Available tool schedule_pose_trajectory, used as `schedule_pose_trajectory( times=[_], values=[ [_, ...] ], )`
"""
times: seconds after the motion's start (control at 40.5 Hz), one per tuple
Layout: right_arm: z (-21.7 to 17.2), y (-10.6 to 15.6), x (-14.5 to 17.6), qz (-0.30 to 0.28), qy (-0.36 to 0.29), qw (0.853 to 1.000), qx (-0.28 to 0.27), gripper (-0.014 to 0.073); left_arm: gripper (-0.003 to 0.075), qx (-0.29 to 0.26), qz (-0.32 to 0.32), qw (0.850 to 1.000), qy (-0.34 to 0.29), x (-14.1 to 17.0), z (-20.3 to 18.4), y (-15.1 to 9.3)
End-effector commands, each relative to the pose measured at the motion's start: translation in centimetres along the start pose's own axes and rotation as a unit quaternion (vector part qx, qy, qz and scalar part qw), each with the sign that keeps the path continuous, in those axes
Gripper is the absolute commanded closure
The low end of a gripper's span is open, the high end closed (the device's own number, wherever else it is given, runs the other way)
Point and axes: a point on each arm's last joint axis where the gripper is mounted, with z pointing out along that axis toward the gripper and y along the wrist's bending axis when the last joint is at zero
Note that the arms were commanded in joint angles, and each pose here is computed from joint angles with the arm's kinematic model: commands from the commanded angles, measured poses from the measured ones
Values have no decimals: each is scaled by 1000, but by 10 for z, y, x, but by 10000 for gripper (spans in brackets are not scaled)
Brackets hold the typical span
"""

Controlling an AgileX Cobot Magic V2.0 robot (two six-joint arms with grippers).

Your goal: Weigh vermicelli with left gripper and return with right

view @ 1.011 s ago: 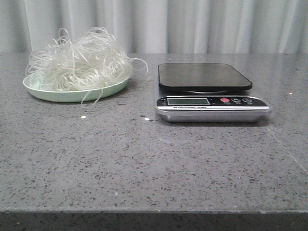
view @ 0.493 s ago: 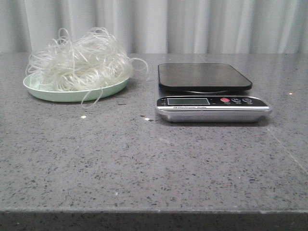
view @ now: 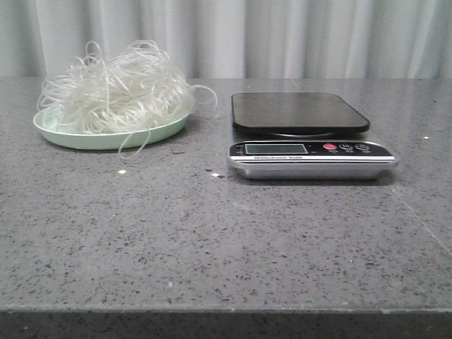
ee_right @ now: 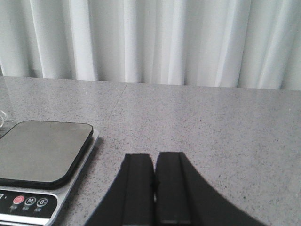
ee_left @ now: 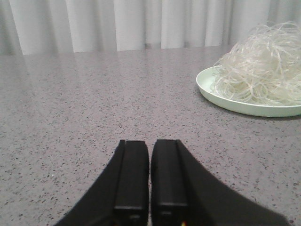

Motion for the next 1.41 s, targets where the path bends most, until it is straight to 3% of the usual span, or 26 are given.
schedule_pose_trajectory(
  times=[0.0,0.321,0.888,1.381],
  values=[
    [-1,-2,-11,4,-22,1000,12,444,583,-2,-12,999,-45,-5,-2,0],
    [-1,-5,-2,15,-9,999,27,444,583,-2,-12,999,-45,-5,-2,0],
    [-21,-8,78,17,-46,998,26,444,583,-2,-12,999,-44,-5,-1,0],
    [-21,-8,79,19,-35,999,26,444,583,-2,-12,999,-44,-5,-1,0]
  ],
)
